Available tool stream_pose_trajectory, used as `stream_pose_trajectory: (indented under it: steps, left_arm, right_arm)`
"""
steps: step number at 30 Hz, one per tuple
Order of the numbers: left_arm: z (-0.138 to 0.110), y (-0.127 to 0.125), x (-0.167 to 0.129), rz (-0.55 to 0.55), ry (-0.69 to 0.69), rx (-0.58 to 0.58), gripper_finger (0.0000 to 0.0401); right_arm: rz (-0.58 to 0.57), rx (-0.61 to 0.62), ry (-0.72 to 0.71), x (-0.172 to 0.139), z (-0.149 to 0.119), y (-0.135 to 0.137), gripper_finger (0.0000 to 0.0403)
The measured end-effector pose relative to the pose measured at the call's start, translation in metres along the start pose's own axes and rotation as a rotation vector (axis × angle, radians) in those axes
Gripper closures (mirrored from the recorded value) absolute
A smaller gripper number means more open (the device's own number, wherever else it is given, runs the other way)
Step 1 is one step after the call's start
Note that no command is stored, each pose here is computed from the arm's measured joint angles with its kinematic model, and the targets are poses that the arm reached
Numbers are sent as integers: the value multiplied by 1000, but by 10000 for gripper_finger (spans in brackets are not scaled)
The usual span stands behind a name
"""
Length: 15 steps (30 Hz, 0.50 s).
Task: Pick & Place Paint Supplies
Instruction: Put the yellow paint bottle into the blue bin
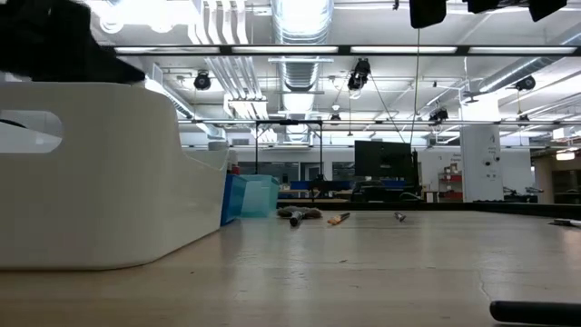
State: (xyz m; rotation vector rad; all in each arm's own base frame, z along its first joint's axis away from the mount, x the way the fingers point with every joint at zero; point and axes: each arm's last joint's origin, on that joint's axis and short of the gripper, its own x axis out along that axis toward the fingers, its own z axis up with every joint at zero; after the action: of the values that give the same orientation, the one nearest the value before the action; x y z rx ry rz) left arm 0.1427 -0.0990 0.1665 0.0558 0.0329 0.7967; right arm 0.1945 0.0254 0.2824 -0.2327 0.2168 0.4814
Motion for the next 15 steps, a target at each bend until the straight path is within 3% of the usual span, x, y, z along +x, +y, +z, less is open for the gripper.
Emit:
stream_pose_trajectory:
  steps: [6, 15]
  left_arm:
    - [-23, 15, 1, 7, -8, -54, 287]
    - [-23, 15, 1, 8, -9, -50, 287]
  right_arm:
    - [-1, -7, -1, 0, 0, 0, 96]
    - [-8, -21, -26, 0, 2, -1, 96]
